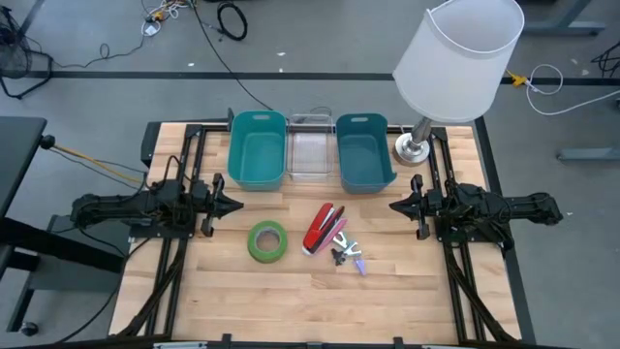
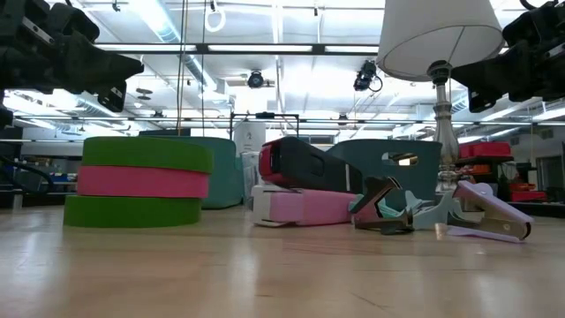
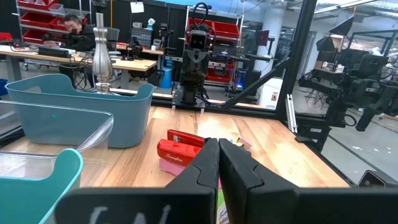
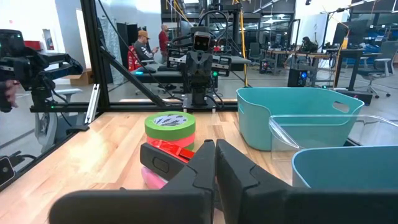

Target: Pick and place Stapler, Stapler remover, tape

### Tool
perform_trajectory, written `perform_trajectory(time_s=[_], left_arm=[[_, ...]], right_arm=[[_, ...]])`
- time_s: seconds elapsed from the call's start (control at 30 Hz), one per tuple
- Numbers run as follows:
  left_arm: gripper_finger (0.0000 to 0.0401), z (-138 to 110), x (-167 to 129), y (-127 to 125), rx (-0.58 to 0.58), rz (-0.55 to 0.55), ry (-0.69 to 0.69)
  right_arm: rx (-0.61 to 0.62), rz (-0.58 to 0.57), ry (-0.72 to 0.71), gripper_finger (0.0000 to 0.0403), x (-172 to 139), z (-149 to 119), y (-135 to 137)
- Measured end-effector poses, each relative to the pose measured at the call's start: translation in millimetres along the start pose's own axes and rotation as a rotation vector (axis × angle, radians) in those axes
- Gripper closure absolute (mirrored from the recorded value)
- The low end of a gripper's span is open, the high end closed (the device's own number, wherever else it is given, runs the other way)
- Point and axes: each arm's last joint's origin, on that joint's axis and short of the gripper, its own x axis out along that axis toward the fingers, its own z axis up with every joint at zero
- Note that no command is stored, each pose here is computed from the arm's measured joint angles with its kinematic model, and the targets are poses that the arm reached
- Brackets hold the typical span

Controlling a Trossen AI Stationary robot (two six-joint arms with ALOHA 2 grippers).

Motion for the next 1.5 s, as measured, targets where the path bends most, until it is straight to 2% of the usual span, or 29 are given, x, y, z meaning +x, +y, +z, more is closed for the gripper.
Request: perform_trajectory(time_s=[0.2,0.5,0.67,1.0,1.27,1.5], left_arm=[[0.0389,1,0,0,0.001,0.0,-0.01],[0.0389,20,-2,-2,-0.004,0.018,-0.214],[0.0395,28,-4,-3,-0.024,0.012,-0.249],[0.0398,72,-17,-7,-0.03,0.076,-0.363],[0.0398,117,-26,-13,-0.01,0.135,-0.299],[0.0398,166,-27,-21,0.006,0.131,-0.299]], right_arm=[[0.0,0.0,0.0,0.0387,0,0,0],[0.0,0.0,0.0,0.0387,0,0,0],[0.0,0.0,0.0,0.0387,0,0,0],[0.0,0.0,0.0,0.0387,0,0,0],[0.0,0.0,0.0,0.0387,0,0,0],[0.0,0.0,0.0,0.0387,0,0,0]])
